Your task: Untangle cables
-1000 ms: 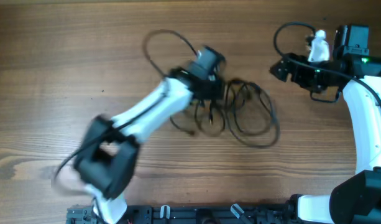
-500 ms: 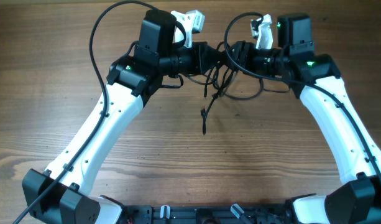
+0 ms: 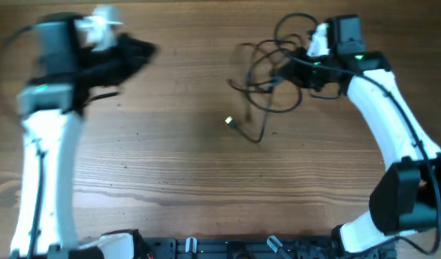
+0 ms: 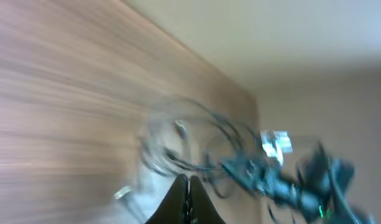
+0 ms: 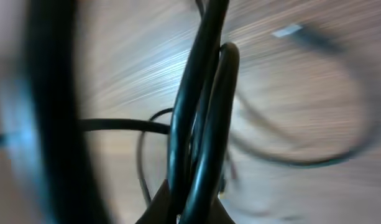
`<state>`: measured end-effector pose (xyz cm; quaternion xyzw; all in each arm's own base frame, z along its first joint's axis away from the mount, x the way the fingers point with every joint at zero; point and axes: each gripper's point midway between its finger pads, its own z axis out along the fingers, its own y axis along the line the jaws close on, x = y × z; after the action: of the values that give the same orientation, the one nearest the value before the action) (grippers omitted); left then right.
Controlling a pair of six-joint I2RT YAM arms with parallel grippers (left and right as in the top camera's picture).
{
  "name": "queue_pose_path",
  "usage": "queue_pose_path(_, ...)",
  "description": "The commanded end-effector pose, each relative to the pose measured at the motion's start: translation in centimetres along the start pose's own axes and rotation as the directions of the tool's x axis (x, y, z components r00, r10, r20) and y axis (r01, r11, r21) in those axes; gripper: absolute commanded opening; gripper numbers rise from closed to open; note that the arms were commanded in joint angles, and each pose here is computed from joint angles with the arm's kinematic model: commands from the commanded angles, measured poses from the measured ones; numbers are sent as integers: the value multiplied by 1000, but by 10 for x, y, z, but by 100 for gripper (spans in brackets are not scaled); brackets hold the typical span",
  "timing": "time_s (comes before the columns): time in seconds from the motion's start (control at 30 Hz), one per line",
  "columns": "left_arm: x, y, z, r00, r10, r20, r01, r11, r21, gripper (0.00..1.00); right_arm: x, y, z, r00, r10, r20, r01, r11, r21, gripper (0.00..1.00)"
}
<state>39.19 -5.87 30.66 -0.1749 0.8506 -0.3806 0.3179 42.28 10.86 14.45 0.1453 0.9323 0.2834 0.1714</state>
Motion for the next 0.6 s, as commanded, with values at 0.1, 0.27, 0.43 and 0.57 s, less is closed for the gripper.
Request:
queue_pose_path(0.1, -21, 62, -32, 989, 11, 149, 39, 943, -330, 4, 5, -12, -7, 971, -237, -47, 232, 968, -91, 4)
queue_pose_path(0.27, 36, 5, 17, 982, 159, -107, -171, 978, -120, 25, 31, 28, -3, 955, -278, -108, 244, 936, -255, 52)
queue_pose_path(0.43, 72, -8, 60, 951, 199, -235, -221, 972, -74, 49, 34, 0, -12, 970, -202, -137, 215, 973, 84, 75)
queue_pose_path(0.57, 105, -10, 97, 914, 219, -341, -250, 967, -50, 55, 29, 50, -36, 953, -291, -80, 280, 952, -127, 73)
